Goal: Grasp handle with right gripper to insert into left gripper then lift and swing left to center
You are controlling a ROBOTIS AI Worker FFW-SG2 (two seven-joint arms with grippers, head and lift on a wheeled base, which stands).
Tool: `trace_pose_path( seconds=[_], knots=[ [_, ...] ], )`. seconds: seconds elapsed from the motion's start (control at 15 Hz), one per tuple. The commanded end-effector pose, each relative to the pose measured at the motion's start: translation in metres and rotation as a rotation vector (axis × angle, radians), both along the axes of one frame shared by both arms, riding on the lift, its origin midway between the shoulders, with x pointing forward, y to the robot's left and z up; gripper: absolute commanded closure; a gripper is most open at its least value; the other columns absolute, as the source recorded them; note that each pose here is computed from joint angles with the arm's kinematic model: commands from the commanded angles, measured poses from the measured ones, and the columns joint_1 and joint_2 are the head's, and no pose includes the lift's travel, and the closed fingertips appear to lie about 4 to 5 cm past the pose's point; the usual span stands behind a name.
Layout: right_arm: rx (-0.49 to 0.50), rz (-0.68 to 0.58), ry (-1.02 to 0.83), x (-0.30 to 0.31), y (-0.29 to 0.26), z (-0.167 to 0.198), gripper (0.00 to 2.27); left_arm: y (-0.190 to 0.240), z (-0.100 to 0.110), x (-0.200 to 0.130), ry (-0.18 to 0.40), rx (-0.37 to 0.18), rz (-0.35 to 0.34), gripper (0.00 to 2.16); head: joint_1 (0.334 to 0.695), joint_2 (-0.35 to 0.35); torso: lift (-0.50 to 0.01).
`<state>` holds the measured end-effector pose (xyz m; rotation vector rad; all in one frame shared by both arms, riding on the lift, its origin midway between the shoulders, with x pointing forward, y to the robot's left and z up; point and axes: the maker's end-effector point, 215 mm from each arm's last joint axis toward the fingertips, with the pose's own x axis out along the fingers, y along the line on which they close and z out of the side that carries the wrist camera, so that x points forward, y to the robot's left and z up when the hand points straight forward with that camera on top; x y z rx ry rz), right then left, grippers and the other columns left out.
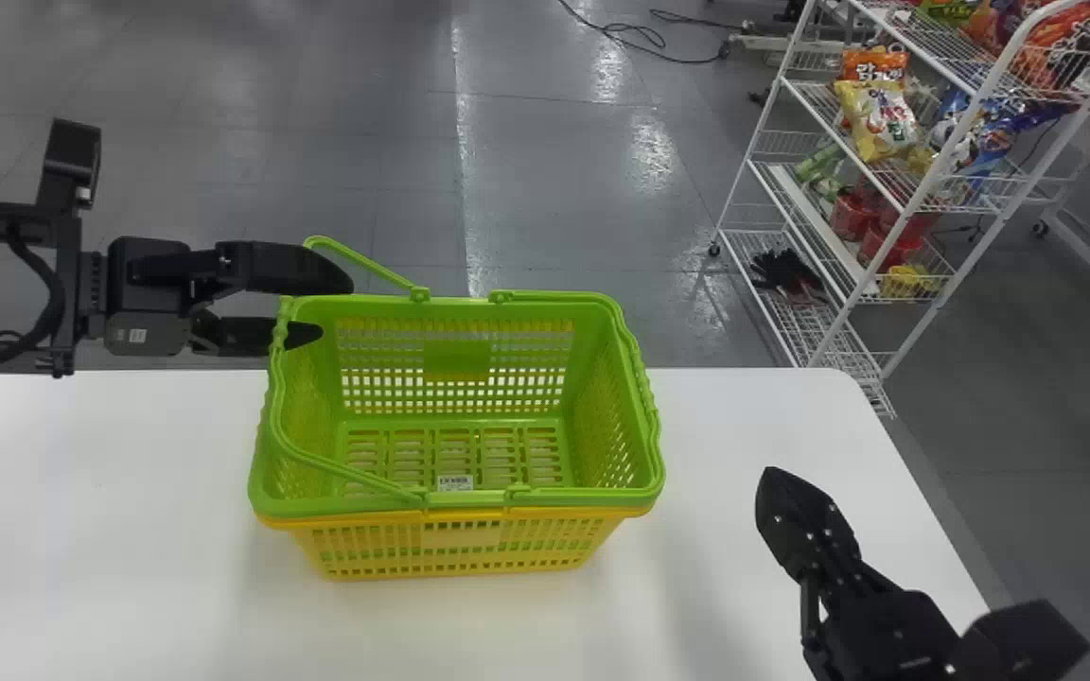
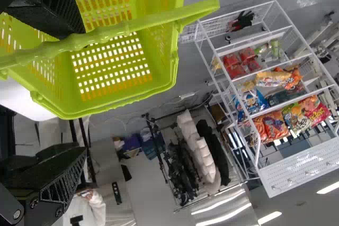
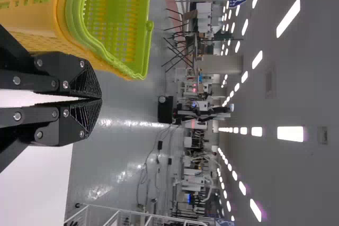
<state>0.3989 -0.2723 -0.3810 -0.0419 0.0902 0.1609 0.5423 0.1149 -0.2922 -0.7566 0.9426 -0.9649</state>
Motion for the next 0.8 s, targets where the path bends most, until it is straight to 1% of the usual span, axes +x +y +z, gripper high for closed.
trace_pose_path(
  seconds=[0.0, 0.13, 0.4, 0.53, 0.73],
  knots=[
    [0.0, 0.004, 0.051, 0.021, -0.002, -0.009, 1.98, -0.005, 0.001, -0.001, -0.002, 0.005, -0.013, 0.12, 0.695, -0.184, -0.093],
    [0.0, 0.002, 0.075, 0.037, -0.003, -0.015, 1.98, -0.009, 0.002, -0.001, -0.002, 0.004, -0.017, 0.12, 0.695, -0.187, -0.093],
    [-0.039, 0.03, 0.099, 0.062, 0.006, -0.018, 1.98, -0.019, 0.008, -0.002, -0.004, -0.006, -0.034, 0.12, 0.695, -0.189, -0.093],
    [-0.05, 0.044, 0.108, 0.07, 0.014, -0.021, 1.98, -0.026, 0.015, -0.003, -0.007, -0.023, -0.047, 0.12, 0.695, -0.188, -0.093],
    [-0.073, 0.064, 0.125, 0.079, 0.027, -0.03, 1.98, -0.032, 0.022, -0.003, -0.012, -0.033, -0.058, 0.12, 0.695, -0.183, -0.093]
  ],
)
